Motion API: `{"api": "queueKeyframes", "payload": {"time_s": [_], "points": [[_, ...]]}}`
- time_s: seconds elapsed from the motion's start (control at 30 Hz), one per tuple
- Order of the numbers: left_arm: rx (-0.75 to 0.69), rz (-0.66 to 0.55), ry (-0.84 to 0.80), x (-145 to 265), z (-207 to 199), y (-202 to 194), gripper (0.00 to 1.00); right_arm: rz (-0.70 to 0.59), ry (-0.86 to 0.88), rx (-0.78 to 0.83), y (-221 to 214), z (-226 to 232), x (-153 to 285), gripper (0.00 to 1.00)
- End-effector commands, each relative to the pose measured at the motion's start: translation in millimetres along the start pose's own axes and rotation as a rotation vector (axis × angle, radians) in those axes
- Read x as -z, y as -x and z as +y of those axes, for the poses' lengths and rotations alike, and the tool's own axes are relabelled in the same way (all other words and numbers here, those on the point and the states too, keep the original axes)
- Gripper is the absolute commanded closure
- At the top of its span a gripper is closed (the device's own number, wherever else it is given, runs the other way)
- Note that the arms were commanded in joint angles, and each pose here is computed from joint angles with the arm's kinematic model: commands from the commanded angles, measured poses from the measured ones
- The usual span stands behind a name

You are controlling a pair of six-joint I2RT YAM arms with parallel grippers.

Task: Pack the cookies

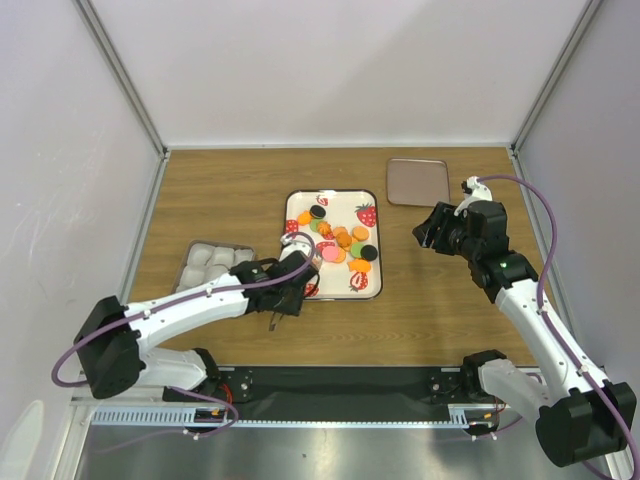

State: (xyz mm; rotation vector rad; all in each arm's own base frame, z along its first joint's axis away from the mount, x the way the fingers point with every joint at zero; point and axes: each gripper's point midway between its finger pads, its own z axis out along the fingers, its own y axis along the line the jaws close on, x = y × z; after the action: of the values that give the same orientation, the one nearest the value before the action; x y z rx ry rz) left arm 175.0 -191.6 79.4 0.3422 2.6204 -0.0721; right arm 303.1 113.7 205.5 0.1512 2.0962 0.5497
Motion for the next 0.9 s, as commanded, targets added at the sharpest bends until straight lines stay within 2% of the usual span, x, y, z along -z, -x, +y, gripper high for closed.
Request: {"api": "queueKeyframes", "payload": {"time_s": [0.0, 0.43, 0.67, 0.87], "points": [[0.074, -0.067, -0.064, 21, -4, 25, 0.58, -0.036, 0.033, 0.022, 9, 7, 4, 0.43], [0.15, -0.178, -0.059, 67, 27, 58, 0.6, -0.037, 0.034, 0.022, 10, 7, 4, 0.43], [0.3, -0.221, 0.02, 87, 81, 64, 0.6, -0.027, 0.041, 0.018, 7, 8, 2, 0.43], [0.499, -0.222, 0.144, 86, 140, 59, 0.59, -0.006, 0.046, 0.013, 3, 8, -3, 0.44]]}}
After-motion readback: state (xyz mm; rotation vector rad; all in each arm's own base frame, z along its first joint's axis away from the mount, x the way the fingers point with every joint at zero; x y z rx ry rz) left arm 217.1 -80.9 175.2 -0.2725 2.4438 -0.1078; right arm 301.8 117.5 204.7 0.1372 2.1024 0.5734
